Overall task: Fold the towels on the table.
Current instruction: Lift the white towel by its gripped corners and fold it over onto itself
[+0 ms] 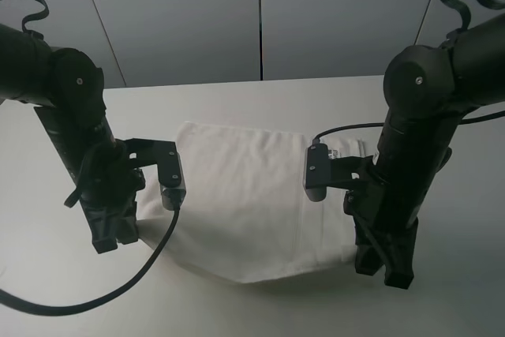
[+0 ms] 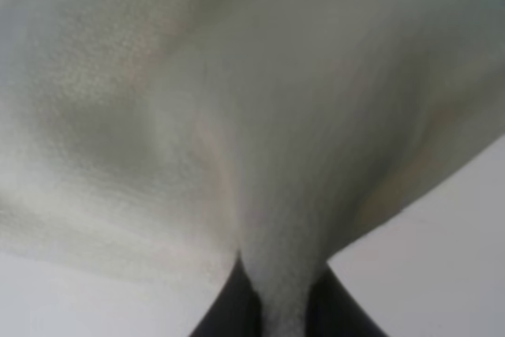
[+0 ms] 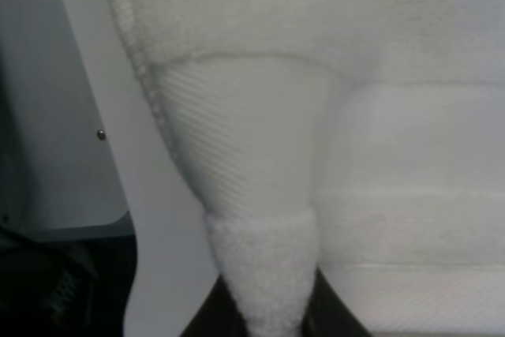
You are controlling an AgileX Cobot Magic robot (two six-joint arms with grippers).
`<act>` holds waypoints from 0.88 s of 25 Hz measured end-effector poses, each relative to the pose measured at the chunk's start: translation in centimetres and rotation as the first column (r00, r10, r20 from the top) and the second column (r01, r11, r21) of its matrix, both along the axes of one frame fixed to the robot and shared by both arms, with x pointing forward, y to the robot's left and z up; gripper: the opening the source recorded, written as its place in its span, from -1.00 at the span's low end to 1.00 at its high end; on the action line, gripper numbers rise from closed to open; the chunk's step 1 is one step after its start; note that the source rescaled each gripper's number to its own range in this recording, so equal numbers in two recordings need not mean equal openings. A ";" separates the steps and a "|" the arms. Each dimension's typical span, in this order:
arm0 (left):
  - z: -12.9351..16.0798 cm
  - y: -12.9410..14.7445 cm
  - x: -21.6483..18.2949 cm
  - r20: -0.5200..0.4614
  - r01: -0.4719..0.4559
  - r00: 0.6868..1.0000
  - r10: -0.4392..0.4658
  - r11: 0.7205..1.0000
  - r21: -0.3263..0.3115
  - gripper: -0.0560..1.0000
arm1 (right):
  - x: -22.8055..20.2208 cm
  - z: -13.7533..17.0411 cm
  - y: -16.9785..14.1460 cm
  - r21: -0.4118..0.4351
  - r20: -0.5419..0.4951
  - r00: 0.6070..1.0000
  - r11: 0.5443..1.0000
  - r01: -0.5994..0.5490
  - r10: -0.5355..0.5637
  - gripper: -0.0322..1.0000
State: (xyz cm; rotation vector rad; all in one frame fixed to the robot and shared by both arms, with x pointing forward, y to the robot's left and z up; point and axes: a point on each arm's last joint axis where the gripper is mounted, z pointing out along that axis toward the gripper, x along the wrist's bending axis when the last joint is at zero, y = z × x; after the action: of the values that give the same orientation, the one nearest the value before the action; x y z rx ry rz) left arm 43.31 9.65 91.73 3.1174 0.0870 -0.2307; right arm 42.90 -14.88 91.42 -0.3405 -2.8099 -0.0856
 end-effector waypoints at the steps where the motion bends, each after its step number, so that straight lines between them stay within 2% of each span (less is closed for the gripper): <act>1: 0.4 0.0 -0.2 -0.003 -0.007 1.000 0.007 1.000 -0.010 -0.89 | -0.1 0.1 0.0 0.003 -0.016 1.000 1.000 0.006 -0.006 -0.94; 5: 1.8 -0.1 -0.5 0.004 -0.042 0.999 0.042 0.997 -0.064 -0.89 | -0.5 0.9 0.1 0.014 -0.036 0.998 0.999 0.048 -0.048 -0.94; 9: 2.5 -0.3 -0.3 0.048 -0.099 0.993 0.105 0.989 -0.111 -0.89 | -0.7 2.2 0.1 0.017 -0.004 0.988 0.988 0.154 -0.154 -0.94; 15: 2.7 -0.5 0.0 0.062 -0.233 0.968 0.243 0.963 -0.136 -0.89 | -0.5 4.1 -0.2 0.042 0.091 0.936 0.940 0.338 -0.340 -0.94; 18: 2.9 -0.6 0.2 0.065 -0.309 0.945 0.322 0.939 -0.152 -0.89 | -0.4 4.8 -0.5 0.039 0.136 0.893 0.903 0.429 -0.430 -0.94; 22: 4.1 -0.8 0.5 0.086 -0.426 0.886 0.455 0.874 -0.233 -0.89 | -0.3 5.3 -0.9 0.033 0.171 0.847 0.862 0.506 -0.504 -0.94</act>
State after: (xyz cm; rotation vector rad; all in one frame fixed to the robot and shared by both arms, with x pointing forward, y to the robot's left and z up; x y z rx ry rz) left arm 43.83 8.84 95.80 2.7911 0.7153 -0.0099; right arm 42.60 -15.77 96.74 -1.1250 -2.8076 -0.2216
